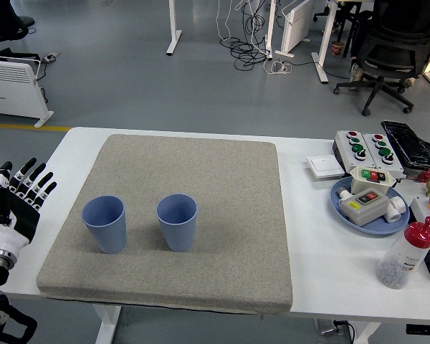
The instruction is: Push cup pick cup insert cup
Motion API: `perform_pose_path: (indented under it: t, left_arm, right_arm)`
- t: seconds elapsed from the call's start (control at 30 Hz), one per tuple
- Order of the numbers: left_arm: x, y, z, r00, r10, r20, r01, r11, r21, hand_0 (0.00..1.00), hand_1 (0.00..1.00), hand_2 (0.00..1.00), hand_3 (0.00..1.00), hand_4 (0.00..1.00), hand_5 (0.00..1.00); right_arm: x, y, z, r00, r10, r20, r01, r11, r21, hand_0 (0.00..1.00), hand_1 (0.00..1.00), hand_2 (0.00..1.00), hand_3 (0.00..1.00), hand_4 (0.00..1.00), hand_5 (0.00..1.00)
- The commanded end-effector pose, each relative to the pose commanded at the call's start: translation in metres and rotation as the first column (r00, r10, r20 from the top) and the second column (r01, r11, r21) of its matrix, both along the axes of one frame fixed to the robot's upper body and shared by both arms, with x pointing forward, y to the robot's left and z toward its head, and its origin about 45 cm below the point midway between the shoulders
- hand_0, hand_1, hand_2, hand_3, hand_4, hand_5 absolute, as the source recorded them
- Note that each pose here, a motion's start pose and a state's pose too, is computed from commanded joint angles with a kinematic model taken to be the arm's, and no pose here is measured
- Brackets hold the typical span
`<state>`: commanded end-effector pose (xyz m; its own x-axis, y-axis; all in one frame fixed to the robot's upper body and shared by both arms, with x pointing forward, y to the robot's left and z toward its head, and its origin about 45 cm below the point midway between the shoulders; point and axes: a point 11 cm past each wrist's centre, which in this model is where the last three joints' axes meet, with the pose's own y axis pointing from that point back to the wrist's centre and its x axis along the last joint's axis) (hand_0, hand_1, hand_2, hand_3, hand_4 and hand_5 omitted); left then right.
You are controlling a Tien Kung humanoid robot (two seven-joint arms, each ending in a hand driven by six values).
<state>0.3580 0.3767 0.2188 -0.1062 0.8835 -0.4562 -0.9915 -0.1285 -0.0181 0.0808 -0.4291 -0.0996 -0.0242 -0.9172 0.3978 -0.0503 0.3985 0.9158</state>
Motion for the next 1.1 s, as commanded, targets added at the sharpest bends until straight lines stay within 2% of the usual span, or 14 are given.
perform_pose_path:
  t: [0.57,0.87,1.1]
  left_arm:
    - [0.0001,-0.0006,0.003,1.0,-0.002,0.005,0.002,1.0,0.004,0.859,0.857,0.873,0.842,0.62,0.998]
    - [0.0002,-0.0031,0.0012,1.0,-0.003,0.002,0.003,1.0,-0.001,0.858,0.857,0.873,0.842,0.62,0.998]
    - [-0.0016,0.0024,0.0022,1.0,0.015,0.007,-0.015,1.0,-0.005,0.856,0.856,0.871,0.847,0.617,0.998]
  right_arm:
    - [0.0055,0.0026,0.0003,1.0,0.001,0.005,-0.001,1.0,0.004,0.711,0.66,0.666,0.581,0.083,0.459]
    - [0.0013,0.0055,-0.0016,1.0,-0.023,0.01,0.023,1.0,0.012,0.711,0.66,0.667,0.581,0.083,0.459]
    - [0.0063,0.0063,-0.0009,1.0,-0.017,0.014,0.017,1.0,0.013,0.71,0.66,0.666,0.581,0.083,0.46]
